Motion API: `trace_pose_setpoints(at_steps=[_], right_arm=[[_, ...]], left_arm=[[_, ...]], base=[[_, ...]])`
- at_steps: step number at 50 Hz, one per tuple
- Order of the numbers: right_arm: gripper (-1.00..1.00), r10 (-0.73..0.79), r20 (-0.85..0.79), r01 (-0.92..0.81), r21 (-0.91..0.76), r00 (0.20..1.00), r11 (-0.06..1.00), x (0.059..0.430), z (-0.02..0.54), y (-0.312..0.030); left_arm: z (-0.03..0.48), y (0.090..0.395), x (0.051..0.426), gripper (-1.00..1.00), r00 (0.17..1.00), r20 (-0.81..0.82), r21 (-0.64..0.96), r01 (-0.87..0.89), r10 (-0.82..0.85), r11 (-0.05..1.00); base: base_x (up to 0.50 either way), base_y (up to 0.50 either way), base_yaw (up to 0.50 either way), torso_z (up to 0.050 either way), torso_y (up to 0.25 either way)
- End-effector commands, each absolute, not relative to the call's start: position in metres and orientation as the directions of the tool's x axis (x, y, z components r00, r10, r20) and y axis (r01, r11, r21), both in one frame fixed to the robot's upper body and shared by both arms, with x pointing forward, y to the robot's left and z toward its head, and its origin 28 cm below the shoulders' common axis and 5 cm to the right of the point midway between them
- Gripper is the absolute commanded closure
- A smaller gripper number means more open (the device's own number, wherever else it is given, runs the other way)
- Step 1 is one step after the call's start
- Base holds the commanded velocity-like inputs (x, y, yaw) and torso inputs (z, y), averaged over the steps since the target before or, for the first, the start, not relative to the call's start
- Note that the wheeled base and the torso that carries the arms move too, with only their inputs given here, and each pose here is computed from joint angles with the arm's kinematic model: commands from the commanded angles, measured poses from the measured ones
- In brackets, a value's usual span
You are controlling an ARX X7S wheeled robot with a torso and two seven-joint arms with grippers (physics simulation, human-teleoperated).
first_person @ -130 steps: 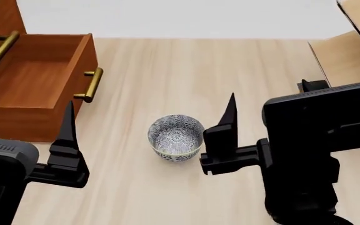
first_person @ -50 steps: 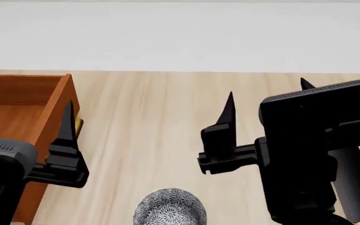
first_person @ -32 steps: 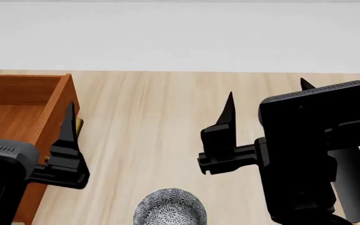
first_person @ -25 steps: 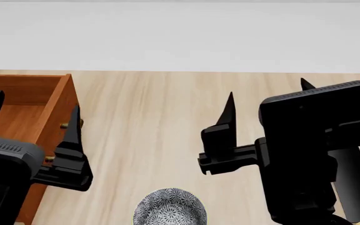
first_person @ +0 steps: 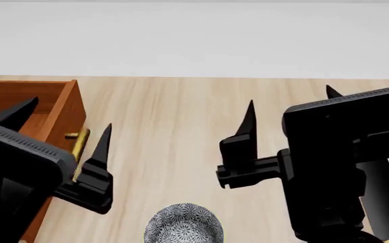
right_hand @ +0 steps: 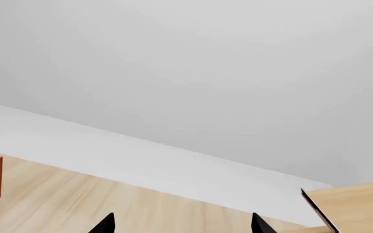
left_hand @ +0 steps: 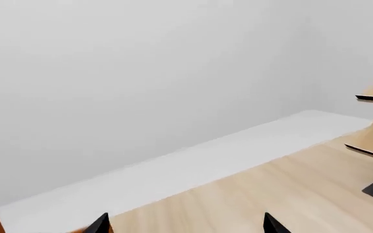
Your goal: Put the bowl in the bottom drawer of the cabinet.
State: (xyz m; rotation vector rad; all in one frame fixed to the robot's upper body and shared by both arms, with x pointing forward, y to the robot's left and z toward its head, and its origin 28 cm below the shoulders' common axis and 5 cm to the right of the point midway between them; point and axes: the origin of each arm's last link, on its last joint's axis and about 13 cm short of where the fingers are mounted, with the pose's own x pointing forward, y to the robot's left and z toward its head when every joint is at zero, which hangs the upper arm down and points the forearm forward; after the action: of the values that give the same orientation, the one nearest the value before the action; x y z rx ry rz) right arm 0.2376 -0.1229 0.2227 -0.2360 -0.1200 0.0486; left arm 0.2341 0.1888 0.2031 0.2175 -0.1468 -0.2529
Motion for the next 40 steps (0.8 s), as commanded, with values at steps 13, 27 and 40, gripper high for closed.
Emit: trace_pose_setpoints(at_steps=[13,27,40], right_arm=[[-1.0,0.065,0.112,-0.037,-0.237,0.992,0.971,0.242,0.224,-0.125],[-1.0,0.061,0.108,-0.034,-0.239,0.992,0.97,0.244,0.224,-0.126],[-1.0,0.061,0.105,-0.034,-0.237,0.993,0.971,0.246,0.223,-0.127]], left_arm=[[0.235,0.183,0.242,-1.0,0.899,-0.168,0.338,0.439,-0.405,0.833],[0.238,0.176,0.26,-1.0,0.819,-0.357,0.269,0.55,-0.449,0.79],[0.22,0.174,0.271,-1.0,0.758,-0.454,0.196,0.598,-0.469,0.777]], base=[[0.0,0.0,0.0,0.0,0.0],[0.0,0.0,0.0,0.0,0.0],[0.0,0.0,0.0,0.0,0.0]])
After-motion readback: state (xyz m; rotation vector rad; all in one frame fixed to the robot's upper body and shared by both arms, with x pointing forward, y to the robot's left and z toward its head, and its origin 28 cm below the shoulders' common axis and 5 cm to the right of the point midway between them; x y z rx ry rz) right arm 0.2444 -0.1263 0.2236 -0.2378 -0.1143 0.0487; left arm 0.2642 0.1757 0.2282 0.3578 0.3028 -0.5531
